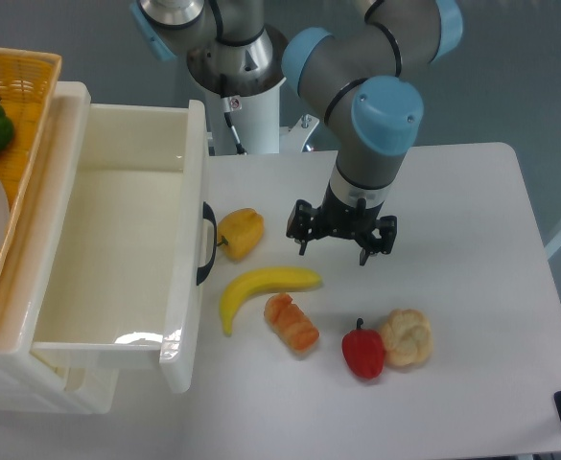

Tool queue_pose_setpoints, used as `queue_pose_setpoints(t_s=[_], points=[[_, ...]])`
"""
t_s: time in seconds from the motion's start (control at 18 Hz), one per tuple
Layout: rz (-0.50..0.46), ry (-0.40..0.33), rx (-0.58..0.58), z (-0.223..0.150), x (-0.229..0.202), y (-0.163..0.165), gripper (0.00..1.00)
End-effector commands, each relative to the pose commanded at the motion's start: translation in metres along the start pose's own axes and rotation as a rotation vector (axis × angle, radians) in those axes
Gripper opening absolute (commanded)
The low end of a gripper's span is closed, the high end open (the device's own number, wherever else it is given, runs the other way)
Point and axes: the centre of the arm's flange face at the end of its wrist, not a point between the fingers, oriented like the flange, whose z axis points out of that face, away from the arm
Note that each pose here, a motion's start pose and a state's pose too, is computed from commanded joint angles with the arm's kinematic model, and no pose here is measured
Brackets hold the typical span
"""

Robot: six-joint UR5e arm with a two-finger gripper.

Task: Pick up the square bread
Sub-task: 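Move the open gripper over the orange bread roll and lower it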

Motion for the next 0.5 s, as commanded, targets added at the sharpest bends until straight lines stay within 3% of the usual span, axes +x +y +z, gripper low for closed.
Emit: queue_pose_setpoints(t_s=[0.33, 0.5], points=[[-0.182, 0.002, 0.003, 0.029, -0.008, -0.02, 1.0], [-0.213, 0.006, 0.001, 0.038, -0.01, -0.03, 1.0]])
